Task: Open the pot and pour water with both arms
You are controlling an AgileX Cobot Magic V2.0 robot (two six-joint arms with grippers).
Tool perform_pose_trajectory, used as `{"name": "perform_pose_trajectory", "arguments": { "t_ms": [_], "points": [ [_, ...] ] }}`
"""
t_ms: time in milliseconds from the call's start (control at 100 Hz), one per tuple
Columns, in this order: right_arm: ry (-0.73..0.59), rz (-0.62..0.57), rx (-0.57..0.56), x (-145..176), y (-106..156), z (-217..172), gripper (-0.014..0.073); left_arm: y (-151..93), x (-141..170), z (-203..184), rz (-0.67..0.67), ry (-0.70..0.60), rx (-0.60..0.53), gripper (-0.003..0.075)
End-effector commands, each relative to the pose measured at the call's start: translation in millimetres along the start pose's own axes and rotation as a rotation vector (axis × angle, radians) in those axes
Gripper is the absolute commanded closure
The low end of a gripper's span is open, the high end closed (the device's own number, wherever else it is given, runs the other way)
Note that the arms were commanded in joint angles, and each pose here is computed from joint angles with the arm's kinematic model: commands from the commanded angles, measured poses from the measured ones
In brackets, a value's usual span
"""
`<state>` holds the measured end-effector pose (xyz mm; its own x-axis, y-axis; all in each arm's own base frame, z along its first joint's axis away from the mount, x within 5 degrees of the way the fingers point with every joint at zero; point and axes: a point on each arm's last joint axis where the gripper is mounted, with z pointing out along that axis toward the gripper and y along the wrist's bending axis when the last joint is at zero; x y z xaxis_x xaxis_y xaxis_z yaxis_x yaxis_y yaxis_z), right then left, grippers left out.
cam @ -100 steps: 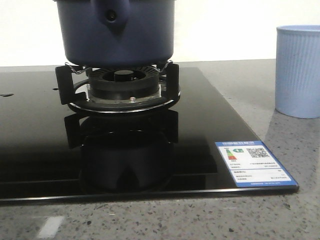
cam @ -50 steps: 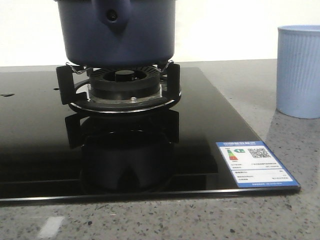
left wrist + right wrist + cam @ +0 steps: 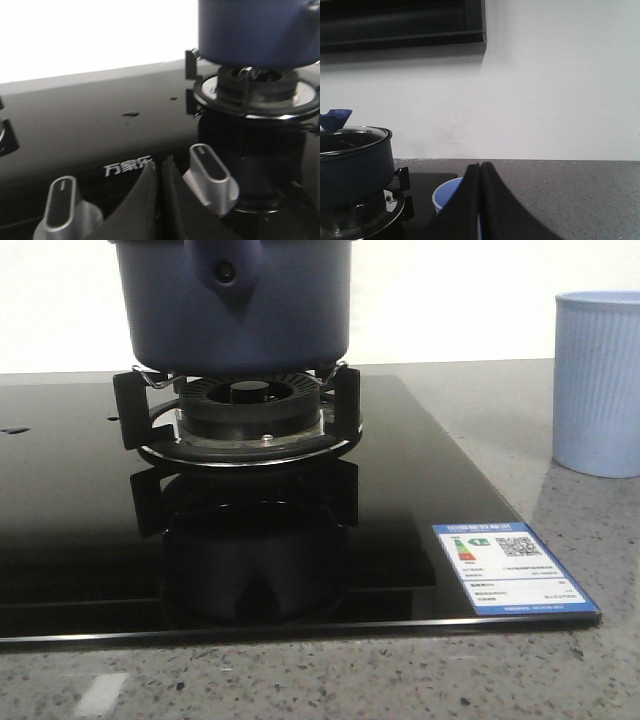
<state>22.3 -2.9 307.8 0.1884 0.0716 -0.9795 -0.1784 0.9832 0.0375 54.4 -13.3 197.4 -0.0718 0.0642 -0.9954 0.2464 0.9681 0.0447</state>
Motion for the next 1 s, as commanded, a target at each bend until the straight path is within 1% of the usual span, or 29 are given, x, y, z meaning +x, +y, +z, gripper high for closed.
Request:
{"name": "perform_pose_trajectory", "arguments": {
  "t_ms": [0,150,250,320,990],
  "points": [
    [-0.077,-0.019,-0.025,-13,2,1,0.0669,2,9,0,-0.013,-0.024,-0.043,0.0739],
    [-0.077,-0.019,-0.025,-13,2,1,0.0669,5,13,0,-0.024,0.028,-0.101,0.0739],
    [-0.077,-0.019,-0.025,-13,2,1,0.0669,5,19,0,-0.027,0.088,-0.104,0.0739],
    [-0.077,-0.019,-0.025,-13,2,1,0.0669,5,21,0,-0.028,0.108,-0.104,0.0739],
    [-0.077,-0.019,-0.025,-13,2,1,0.0669,5,21,0,-0.028,0.111,-0.104,0.0739]
  ]
}}
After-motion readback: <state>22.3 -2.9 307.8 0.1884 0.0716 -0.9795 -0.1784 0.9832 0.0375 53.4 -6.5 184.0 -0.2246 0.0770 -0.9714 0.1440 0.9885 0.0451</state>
